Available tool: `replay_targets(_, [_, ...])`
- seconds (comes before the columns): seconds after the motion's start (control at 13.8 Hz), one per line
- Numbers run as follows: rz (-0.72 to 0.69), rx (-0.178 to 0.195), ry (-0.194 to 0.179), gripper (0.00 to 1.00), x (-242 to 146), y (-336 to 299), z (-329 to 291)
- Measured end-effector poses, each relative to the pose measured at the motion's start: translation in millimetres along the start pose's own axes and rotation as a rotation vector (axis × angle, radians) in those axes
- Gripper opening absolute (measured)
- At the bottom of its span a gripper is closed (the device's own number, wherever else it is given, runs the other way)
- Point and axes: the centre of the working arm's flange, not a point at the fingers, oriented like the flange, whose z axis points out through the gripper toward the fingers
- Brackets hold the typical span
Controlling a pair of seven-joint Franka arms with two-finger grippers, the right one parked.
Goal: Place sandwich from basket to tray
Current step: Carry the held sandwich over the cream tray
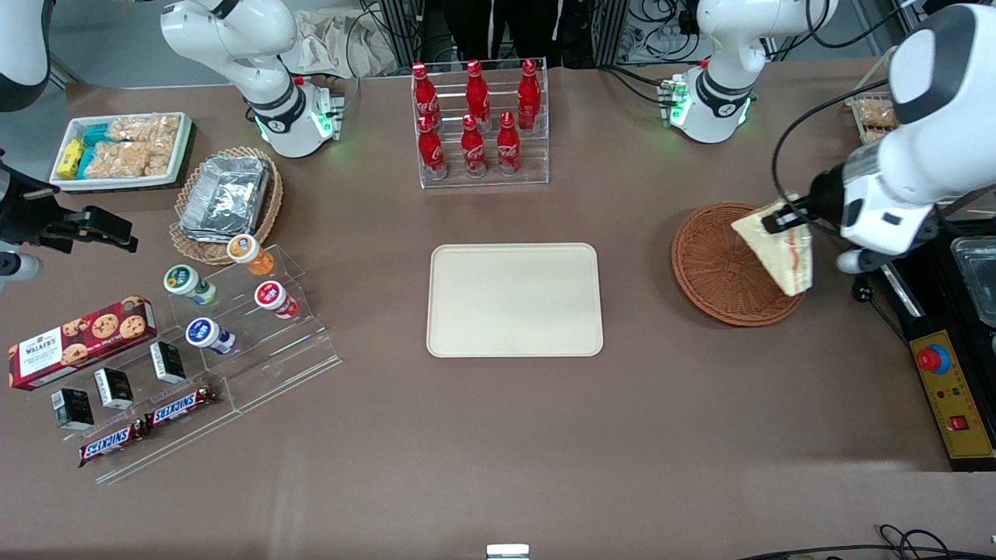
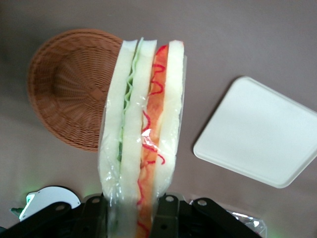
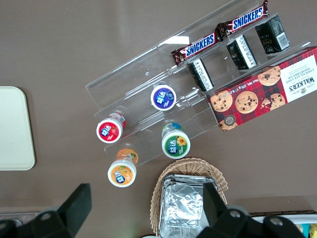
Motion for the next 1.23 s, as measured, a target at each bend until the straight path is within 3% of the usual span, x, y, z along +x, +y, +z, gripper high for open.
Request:
replay_targets(0.29, [0.102, 0.025, -0.030, 0.33, -10, 60, 23])
replay_targets(0.58, [0.179, 0.083, -0.043, 0.33, -14, 102, 54])
replay_targets(0.73, [0.199, 0.117, -0.029, 0.33, -17, 130, 79])
replay_targets(1.23, [0.216, 0.111, -0.032, 0.33, -18, 205, 188])
